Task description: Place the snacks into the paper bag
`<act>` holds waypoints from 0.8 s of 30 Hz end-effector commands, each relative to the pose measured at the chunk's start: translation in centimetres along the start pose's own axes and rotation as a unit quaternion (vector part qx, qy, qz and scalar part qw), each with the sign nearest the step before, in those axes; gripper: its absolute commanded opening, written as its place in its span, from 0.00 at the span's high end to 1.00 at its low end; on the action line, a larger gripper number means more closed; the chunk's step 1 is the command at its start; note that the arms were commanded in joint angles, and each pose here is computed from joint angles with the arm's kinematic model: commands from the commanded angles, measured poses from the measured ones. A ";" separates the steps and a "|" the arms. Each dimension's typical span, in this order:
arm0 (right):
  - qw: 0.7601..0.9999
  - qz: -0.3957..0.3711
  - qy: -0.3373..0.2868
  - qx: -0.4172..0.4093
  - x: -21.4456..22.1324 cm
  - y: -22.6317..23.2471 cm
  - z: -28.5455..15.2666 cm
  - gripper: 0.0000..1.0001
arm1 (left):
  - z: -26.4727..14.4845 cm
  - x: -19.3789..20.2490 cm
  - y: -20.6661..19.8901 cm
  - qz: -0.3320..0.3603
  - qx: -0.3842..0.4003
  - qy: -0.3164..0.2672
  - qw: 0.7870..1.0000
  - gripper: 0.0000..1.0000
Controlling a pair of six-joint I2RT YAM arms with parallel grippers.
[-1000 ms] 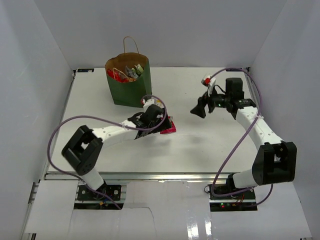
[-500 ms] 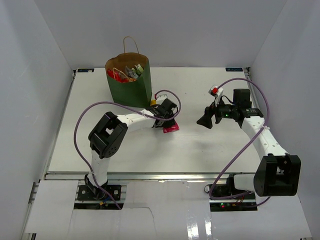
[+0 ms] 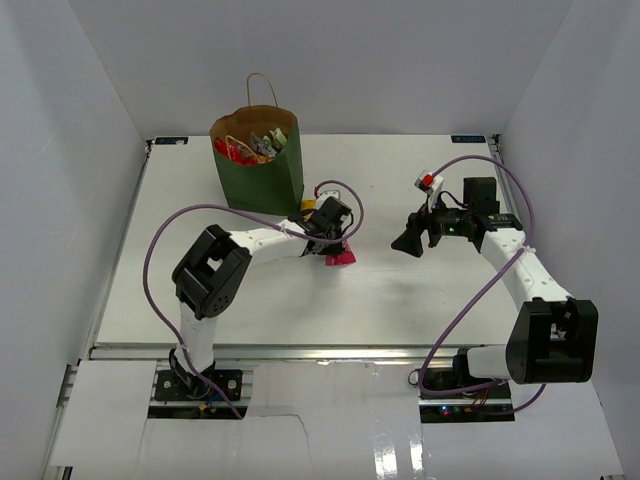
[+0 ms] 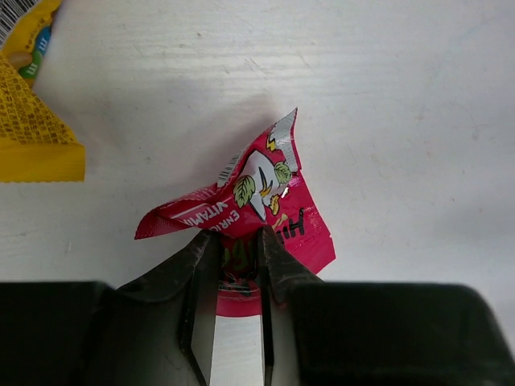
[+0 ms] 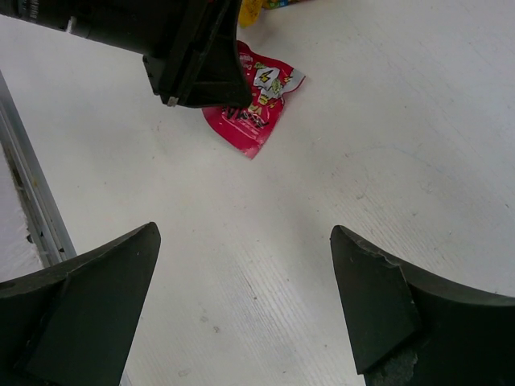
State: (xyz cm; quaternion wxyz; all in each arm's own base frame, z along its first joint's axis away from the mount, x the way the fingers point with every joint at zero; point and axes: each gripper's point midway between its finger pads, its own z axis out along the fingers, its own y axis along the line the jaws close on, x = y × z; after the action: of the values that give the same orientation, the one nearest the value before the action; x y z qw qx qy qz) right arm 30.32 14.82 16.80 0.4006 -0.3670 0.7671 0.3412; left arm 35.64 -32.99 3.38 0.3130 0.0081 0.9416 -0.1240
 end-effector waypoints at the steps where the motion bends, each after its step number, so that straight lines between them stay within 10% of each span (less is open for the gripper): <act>1: 0.999 -0.021 -0.023 -0.006 -1.9 0.2 -0.4 0.08 | -5.5 -4.2 -3.3 0.030 0.088 -0.053 0.994 0.89; 15: 0.999 -0.025 -0.028 -0.008 -2.2 0.2 -0.4 0.08 | -23.4 -27.6 1.5 -0.097 0.095 -0.321 0.937 0.98; 24: 0.999 -0.024 -0.030 -0.012 -1.9 0.2 -0.1 0.08 | -21.7 -33.0 9.4 -0.113 -0.028 -0.334 0.936 0.93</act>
State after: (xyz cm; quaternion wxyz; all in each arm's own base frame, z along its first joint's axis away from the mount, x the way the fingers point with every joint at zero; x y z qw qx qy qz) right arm 30.29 15.06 17.09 0.4040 -0.3697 0.7607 0.3486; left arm 49.41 -18.11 40.97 0.6251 -0.1504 0.7433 -0.1850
